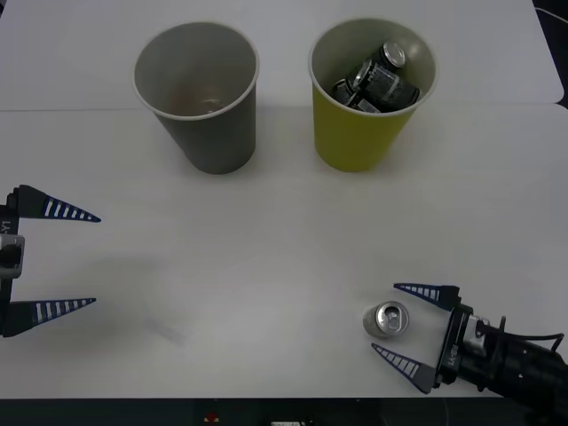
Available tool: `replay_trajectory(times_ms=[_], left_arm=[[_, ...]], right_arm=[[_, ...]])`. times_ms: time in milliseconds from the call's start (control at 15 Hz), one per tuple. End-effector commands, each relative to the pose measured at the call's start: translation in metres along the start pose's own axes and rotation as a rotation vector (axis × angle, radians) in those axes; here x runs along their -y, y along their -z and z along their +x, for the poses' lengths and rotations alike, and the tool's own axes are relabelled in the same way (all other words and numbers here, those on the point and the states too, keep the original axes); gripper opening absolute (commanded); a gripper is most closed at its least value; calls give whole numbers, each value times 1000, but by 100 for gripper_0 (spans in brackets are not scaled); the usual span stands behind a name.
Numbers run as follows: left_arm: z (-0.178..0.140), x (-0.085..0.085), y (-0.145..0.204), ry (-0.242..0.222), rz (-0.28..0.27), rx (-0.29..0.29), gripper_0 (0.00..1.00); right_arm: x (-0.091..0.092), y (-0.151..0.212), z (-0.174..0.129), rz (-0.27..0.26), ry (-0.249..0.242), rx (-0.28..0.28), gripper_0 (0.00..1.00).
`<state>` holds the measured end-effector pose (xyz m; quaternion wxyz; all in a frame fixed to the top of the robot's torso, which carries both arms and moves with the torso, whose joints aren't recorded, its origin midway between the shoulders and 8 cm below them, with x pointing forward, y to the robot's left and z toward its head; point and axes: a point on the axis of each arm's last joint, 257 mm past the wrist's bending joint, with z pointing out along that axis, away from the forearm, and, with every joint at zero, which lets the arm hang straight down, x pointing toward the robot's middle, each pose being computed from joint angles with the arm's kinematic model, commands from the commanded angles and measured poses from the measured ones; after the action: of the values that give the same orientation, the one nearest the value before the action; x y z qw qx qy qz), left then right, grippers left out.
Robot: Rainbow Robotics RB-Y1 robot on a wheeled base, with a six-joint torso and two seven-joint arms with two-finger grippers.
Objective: Put the can into the green bin and the plastic bottle into the gray bin
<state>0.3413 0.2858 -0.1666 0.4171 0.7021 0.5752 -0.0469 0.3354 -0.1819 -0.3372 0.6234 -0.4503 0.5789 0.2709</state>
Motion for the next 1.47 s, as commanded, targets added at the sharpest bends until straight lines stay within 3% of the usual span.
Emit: replay_trajectory(times_ms=[67,400,467,533,600,1200,1400,1467], left_arm=[[0,0,0,0,0,0,100],[0,0,0,0,0,0,100],[0,0,0,0,0,0,100],[0,0,0,0,0,0,100],[0,0,0,0,0,0,100],[0,0,0,0,0,0,100],[0,0,0,0,0,0,100],[0,0,0,0,0,0,100]], right_arm=[[-2,-14,-3,1,8,17,100],[-1,-30,-7,15,27,36,100],[-1,-30,-7,17,37,38,64],[1,-30,-7,22,37,37,6],[1,-30,-8,26,37,42,0],[8,-28,-17,54,16,77,0],[13,-19,-24,34,22,78,0],[13,-16,-28,14,3,82,0]])
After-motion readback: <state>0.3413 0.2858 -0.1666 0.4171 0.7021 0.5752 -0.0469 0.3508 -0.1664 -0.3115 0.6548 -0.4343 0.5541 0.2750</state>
